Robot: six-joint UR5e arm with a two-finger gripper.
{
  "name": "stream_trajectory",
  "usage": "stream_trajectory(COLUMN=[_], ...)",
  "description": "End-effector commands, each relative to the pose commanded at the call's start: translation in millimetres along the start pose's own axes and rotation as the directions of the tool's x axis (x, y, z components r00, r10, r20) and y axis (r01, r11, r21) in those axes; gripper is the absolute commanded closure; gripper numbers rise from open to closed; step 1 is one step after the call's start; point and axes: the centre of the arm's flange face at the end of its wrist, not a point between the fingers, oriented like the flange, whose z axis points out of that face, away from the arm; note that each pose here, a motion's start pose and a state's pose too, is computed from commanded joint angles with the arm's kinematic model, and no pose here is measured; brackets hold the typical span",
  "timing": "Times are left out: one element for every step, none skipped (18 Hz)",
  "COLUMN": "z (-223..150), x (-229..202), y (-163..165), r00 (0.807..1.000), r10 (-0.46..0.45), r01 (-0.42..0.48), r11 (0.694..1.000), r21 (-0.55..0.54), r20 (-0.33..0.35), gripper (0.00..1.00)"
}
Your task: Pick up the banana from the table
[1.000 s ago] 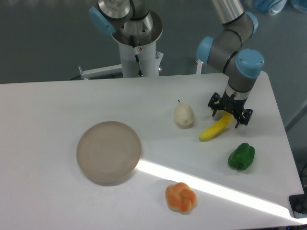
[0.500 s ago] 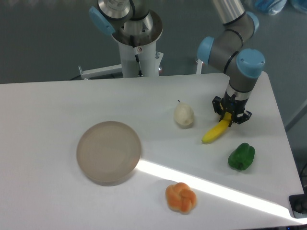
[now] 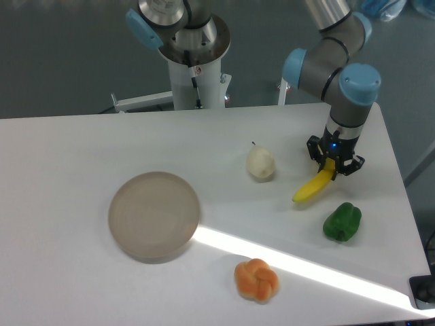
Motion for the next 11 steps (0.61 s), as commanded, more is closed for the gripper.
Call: stream_trajectory(z=[-14, -27, -35, -44, -54, -58, -60, -59, -63, -62, -62], x=[-8, -16, -20, -23, -26, -28, -28, -30, -32, -33, -33], y=[-18, -33, -45, -58, -76, -87, -96, -101, -107, -113, -121], r00=[1.0, 0.999, 0.999, 0.998, 0.997, 0.998, 0.999, 0.999, 0.999, 0.999, 0.999], r10=[0.023, 0.039, 0.053, 0.067, 0.072, 0.063, 0.051, 0.04, 0.037, 0.039, 0.041], r01=[-0.023, -0.039, -0.053, -0.067, -0.072, -0.063, -0.051, -0.04, -0.037, -0.039, -0.041], r11=[1.0, 0.999, 0.999, 0.998, 0.997, 0.998, 0.998, 0.999, 0.999, 0.999, 0.999], r21=[0.007, 0.011, 0.014, 0.017, 0.023, 0.028, 0.03, 0.029, 0.025, 0.012, -0.007], r20=[0.006, 0.006, 0.001, -0.002, 0.002, 0.009, 0.017, 0.019, 0.029, 0.028, 0.029], gripper=[0.67, 0.67, 0.67, 0.67, 0.67, 0.67, 0.67, 0.67, 0.67, 0.67, 0.67])
